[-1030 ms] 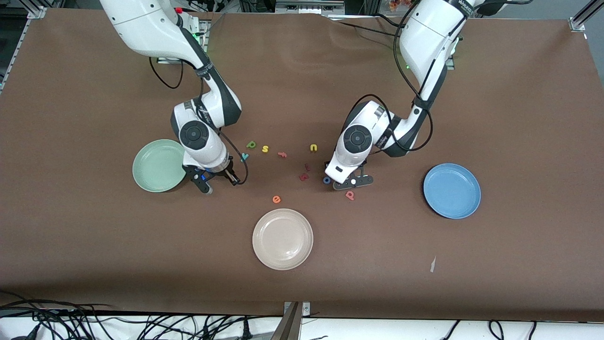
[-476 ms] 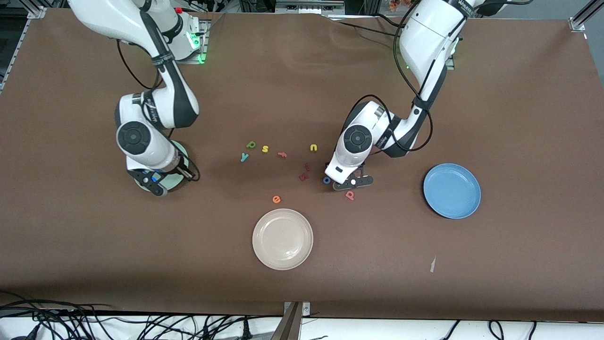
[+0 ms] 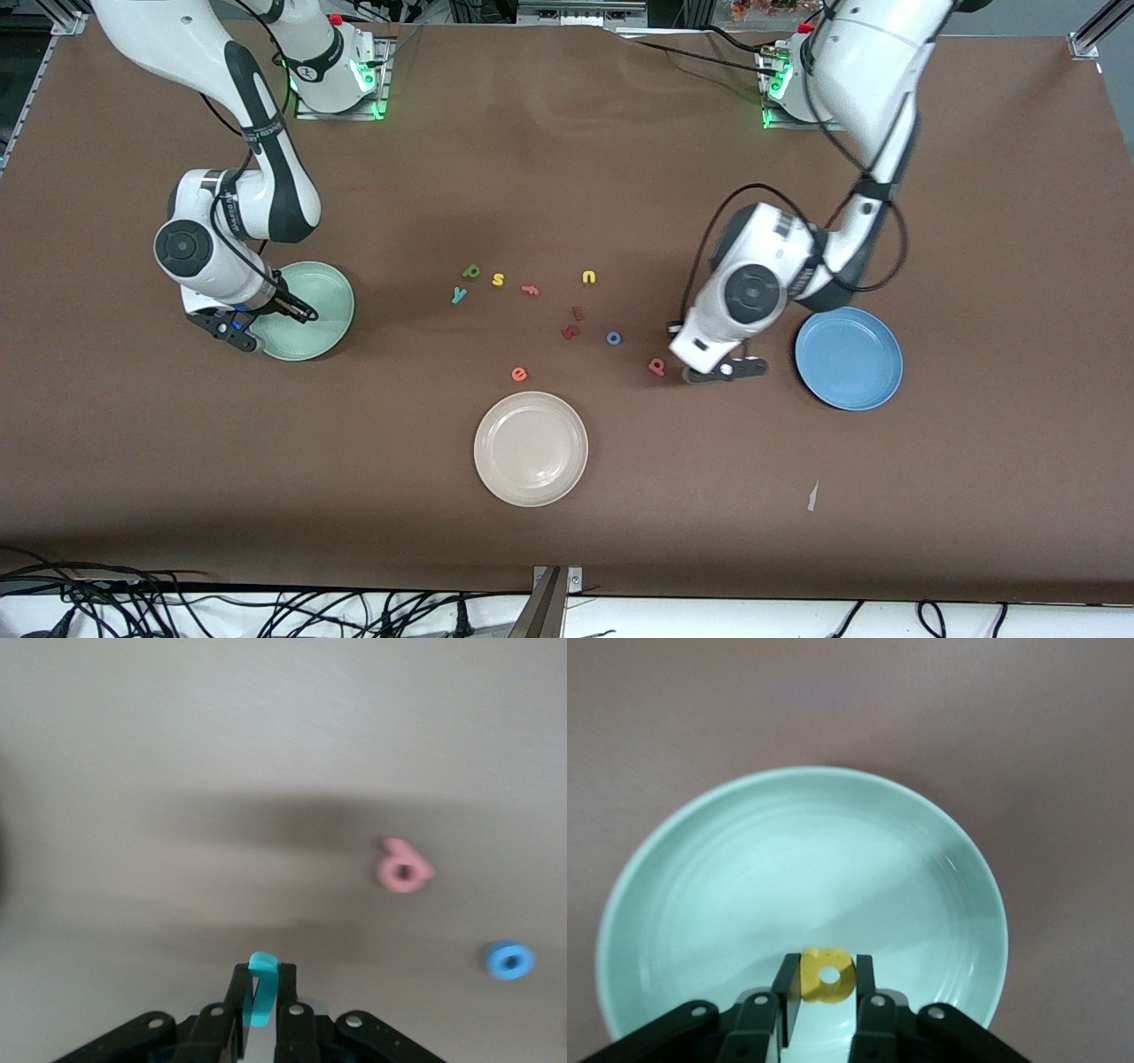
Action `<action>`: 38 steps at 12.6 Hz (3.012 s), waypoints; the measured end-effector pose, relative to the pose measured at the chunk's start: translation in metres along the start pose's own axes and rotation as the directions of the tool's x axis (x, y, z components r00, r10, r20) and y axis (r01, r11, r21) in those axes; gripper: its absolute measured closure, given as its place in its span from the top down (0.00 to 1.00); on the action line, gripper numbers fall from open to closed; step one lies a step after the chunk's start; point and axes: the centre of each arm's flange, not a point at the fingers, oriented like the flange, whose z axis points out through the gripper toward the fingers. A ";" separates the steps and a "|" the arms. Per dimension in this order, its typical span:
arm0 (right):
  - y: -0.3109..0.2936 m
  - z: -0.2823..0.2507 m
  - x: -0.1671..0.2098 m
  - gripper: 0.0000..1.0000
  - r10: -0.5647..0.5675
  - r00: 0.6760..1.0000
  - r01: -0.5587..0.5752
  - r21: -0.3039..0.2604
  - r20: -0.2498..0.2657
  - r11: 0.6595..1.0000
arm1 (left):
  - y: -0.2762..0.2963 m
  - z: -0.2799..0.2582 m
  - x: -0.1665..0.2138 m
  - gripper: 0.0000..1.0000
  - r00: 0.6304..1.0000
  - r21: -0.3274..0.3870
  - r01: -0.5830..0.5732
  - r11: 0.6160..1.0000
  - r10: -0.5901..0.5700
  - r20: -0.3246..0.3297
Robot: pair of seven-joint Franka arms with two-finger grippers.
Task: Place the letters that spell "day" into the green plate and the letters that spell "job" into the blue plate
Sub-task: 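Drop the yellow letter on the green plate while the left gripper drops teal, then reach the right gripper to the teal y while the left gripper reaches the pink d, then grasp the teal y with the right gripper while the left gripper grasps the pink d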
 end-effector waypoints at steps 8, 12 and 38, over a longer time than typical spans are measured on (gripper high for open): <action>-0.067 -0.043 -0.038 1.00 0.026 0.999 -0.027 0.059 0.021 0.998 | -0.200 0.012 0.060 0.15 0.969 0.037 -0.245 0.969 0.243 0.047; -0.151 -0.056 -0.103 1.00 -0.046 0.999 0.043 0.109 0.018 0.993 | -0.204 0.040 0.070 0.43 0.967 0.047 -0.253 0.966 0.252 0.030; -0.230 0.005 -0.167 0.34 0.027 0.997 -0.034 0.106 0.069 0.994 | 0.102 0.064 0.011 0.93 0.721 -0.222 0.671 0.708 -0.693 -0.032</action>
